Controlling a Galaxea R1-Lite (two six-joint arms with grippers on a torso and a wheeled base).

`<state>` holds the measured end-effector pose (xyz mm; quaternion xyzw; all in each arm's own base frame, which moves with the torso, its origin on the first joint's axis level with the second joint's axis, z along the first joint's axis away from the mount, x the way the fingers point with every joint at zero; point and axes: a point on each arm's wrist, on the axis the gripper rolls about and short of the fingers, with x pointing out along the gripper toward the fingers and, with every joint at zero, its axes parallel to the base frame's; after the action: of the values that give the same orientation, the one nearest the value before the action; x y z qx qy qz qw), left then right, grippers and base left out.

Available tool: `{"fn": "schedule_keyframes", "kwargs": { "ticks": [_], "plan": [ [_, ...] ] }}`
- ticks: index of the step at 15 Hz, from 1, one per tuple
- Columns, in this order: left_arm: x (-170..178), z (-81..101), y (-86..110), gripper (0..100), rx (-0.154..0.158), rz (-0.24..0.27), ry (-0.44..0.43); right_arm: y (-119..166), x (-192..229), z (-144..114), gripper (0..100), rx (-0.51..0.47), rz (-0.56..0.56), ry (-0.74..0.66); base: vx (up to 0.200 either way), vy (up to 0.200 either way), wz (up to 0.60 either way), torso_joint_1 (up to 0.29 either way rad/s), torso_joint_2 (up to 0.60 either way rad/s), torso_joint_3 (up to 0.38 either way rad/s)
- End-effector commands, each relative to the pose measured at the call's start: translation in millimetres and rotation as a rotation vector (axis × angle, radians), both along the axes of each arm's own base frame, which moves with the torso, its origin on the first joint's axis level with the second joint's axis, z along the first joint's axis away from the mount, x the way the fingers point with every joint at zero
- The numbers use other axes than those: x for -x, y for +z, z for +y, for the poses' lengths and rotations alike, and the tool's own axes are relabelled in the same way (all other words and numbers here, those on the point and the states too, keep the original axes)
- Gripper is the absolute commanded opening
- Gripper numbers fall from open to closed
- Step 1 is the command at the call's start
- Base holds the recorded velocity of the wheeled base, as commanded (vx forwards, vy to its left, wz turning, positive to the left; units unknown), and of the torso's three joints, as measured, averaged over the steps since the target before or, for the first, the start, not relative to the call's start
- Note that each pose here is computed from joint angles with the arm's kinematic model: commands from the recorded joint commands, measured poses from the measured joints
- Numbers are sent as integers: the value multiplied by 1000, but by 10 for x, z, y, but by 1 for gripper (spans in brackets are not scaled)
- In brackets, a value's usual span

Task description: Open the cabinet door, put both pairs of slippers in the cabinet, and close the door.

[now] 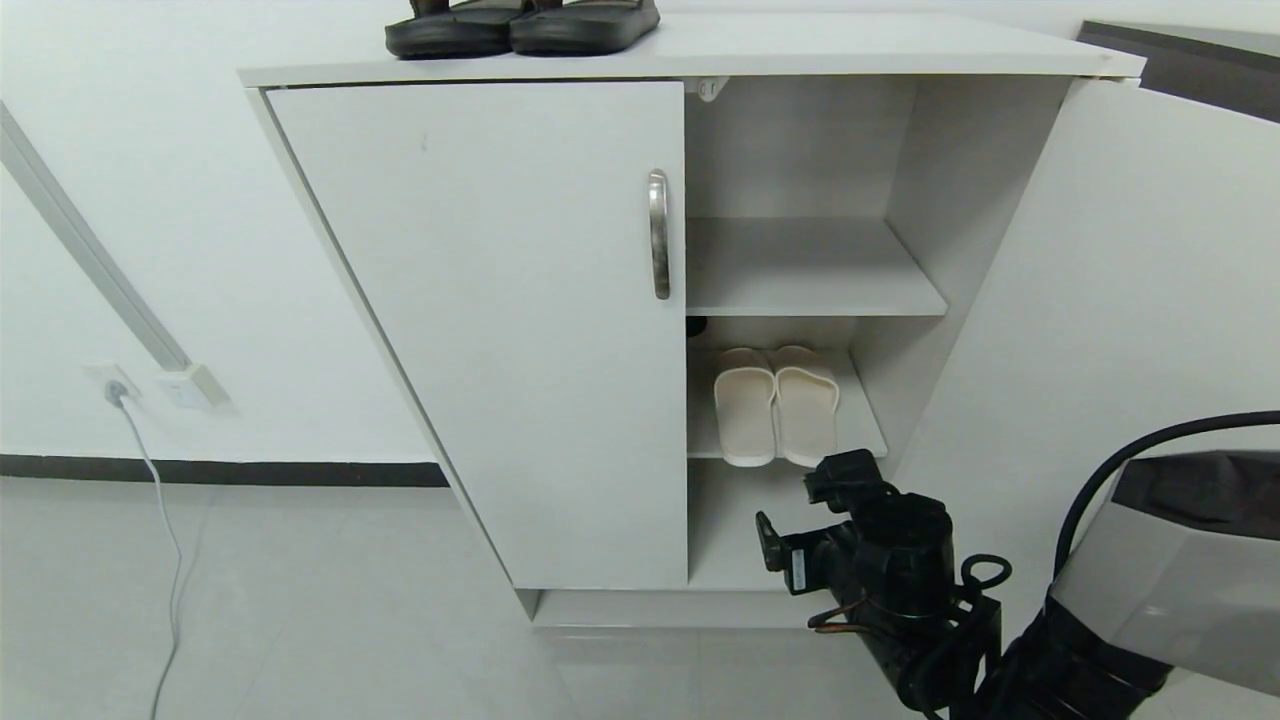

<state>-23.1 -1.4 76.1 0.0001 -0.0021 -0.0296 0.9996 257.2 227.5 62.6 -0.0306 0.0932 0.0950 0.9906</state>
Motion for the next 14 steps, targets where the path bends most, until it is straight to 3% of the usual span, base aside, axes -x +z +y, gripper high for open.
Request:
{"fn": "schedule_keyframes", "kwargs": {
  "ticks": [1, 6, 14],
  "plan": [
    [-1, 0, 0, 0, 0, 1, 1, 14, 2, 0, 100, -3, -3, 1, 0, 0, 0, 0, 0, 0],
    [-1, 0, 0, 0, 2, 1, 1, 40, -2, 4, 100, -16, -23, 0, 0, 0, 0, 0, 1, 16],
    [-1, 0, 0, 0, 0, 1, -1, 155, 104, 2, 100, -34, -43, 22, 0, 0, 0, 5, 1, 163]
  ]
}}
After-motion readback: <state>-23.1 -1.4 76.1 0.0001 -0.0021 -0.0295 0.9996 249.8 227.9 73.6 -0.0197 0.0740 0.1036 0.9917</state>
